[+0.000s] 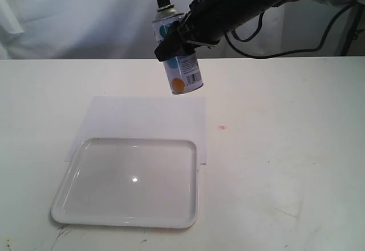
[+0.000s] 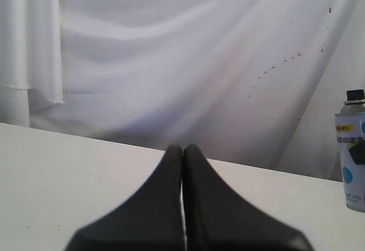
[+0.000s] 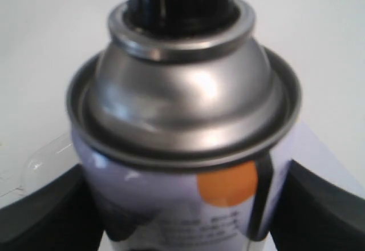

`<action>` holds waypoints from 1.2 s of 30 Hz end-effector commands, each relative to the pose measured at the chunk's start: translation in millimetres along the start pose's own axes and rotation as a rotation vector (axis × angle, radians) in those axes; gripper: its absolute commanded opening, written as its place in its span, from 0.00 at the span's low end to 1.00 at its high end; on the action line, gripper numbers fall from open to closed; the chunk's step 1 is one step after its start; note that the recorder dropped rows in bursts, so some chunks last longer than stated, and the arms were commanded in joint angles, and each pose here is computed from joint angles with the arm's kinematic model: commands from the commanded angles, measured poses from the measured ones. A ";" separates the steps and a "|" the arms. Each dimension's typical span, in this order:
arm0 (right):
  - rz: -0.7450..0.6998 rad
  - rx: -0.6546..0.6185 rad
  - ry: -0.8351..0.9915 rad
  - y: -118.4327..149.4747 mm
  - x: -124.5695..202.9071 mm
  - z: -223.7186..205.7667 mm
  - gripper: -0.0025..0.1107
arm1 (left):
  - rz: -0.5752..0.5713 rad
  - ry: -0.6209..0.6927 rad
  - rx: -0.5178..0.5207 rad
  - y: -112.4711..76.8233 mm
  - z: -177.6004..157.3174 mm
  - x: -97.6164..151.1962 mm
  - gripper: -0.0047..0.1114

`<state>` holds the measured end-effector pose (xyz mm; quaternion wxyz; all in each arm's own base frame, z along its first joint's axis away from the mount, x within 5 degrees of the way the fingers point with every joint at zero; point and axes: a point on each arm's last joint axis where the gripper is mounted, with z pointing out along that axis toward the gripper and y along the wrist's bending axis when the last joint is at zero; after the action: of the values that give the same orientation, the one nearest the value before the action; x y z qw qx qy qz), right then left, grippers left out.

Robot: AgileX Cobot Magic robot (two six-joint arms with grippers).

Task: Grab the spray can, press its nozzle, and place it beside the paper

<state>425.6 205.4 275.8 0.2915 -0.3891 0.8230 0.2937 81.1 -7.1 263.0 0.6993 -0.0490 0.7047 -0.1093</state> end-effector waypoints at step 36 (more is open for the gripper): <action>-0.033 -0.006 -0.102 7.0 -14.4 -10.0 0.02 | 0.494 -0.080 -0.054 11.8 -14.0 30.9 0.04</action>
<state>426.9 207.3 278.4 0.3097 -0.3944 0.8116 0.2997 67.6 -2.6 247.8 0.7374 0.1022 0.6632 0.0777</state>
